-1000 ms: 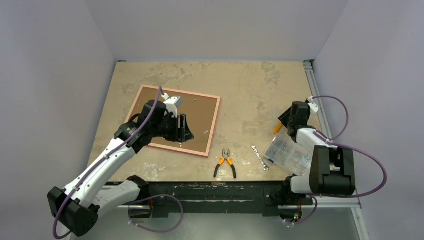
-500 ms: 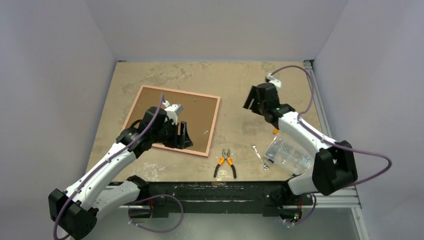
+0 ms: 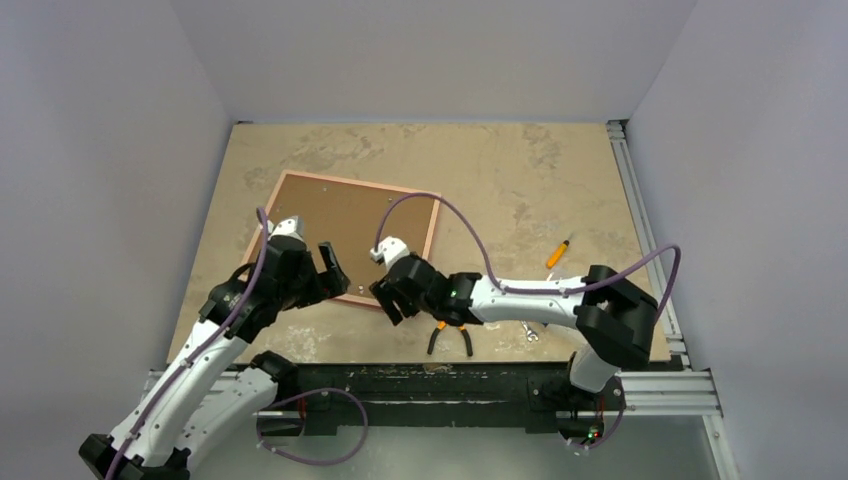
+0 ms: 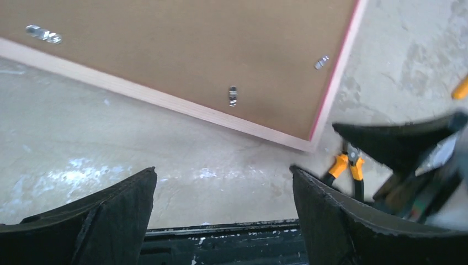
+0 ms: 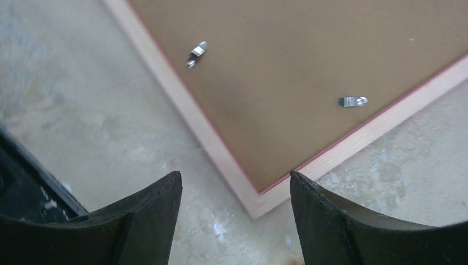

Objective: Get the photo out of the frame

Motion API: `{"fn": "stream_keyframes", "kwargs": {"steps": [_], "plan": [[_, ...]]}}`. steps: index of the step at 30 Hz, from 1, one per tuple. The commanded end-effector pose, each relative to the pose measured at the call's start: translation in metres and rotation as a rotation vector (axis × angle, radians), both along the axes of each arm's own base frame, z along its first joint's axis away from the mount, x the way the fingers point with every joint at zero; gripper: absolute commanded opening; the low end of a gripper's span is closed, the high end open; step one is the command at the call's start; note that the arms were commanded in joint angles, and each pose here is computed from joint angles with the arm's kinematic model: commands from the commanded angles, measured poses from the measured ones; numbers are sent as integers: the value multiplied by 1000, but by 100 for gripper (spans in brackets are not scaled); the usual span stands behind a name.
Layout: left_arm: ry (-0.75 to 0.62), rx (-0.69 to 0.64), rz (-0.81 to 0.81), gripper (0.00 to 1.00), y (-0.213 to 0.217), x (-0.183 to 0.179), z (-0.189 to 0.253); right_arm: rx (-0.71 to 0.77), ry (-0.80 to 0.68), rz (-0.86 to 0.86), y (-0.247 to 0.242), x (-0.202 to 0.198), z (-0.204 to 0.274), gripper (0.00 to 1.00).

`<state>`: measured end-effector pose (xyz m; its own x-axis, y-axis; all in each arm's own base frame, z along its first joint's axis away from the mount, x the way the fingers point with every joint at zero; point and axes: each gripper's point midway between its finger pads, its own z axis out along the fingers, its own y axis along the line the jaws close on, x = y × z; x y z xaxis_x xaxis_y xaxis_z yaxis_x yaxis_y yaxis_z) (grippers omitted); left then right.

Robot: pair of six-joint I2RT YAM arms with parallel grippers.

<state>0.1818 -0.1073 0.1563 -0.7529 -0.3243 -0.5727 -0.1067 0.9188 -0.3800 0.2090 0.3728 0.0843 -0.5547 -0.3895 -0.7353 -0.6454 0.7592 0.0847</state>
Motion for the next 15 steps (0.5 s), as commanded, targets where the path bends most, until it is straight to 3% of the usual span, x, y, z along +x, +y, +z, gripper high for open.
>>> {"fn": "stream_keyframes", "kwargs": {"steps": [1, 5, 15], "plan": [[51, 25, 140, 91, 19, 3, 7, -70, -249, 209, 14, -12, 18, 69], [157, 6, 173, 100, 15, 3, 4, -186, -272, 344, 16, -16, 3, 62], [420, -179, 325, 100, 14, 9, -22, -296, -299, 421, 14, -18, -32, 55]]}}
